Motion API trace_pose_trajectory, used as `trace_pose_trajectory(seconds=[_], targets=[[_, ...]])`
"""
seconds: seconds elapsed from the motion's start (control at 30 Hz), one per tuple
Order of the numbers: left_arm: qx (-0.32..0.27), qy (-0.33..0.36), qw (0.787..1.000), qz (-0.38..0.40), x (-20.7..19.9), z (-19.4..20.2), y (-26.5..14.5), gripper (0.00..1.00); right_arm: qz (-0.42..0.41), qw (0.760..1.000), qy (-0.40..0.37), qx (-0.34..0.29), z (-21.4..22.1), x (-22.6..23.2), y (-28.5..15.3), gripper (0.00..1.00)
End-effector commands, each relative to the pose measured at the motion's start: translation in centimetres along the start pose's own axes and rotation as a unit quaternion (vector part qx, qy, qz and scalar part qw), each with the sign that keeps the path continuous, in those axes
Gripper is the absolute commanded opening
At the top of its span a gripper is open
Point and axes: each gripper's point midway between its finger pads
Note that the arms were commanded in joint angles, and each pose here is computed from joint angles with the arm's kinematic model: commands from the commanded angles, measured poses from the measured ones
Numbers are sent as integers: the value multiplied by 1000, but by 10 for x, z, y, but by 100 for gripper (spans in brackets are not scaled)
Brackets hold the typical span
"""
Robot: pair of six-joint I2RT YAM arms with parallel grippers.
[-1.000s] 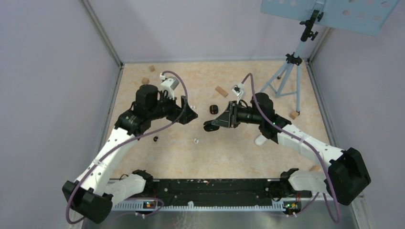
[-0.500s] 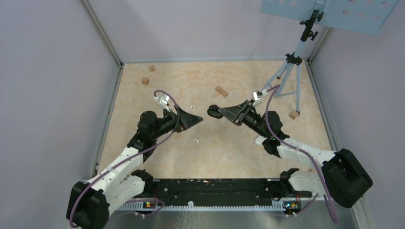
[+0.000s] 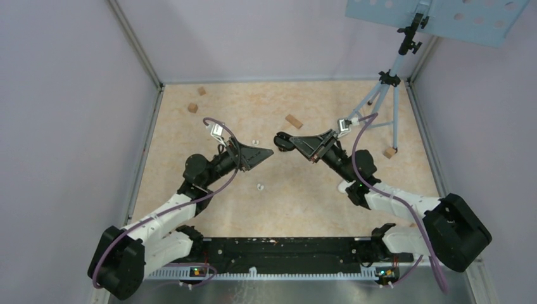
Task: Insert the wireless bluetooth earbuds into the charging case
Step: Pass from the right arm to the left
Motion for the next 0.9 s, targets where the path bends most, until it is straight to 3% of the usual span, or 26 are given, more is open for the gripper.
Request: trace_pose_trajectory(seconds=[0.0, 0.27, 0.7, 0.87], targets=[[-38, 45, 996, 67, -32, -11, 4, 95, -46, 999, -1, -16, -7, 27, 8, 0], [-21, 33, 996, 74, -37, -10, 19, 92, -50, 999, 2, -11, -1, 28, 12, 0], [-23, 34, 996, 73, -37, -12, 23, 65, -58, 998, 5, -1, 3, 32, 13, 0], [-23, 39, 996, 77, -40, -13, 25, 60, -61, 998, 7, 6, 7, 33, 14, 0]])
Point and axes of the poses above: each gripper's point midway between its finger pads, its own y axis out along the fingers, its own x axis along the line the jaws close on, z = x × y, and after that the axes turned 9 degrees about -y, right-handed
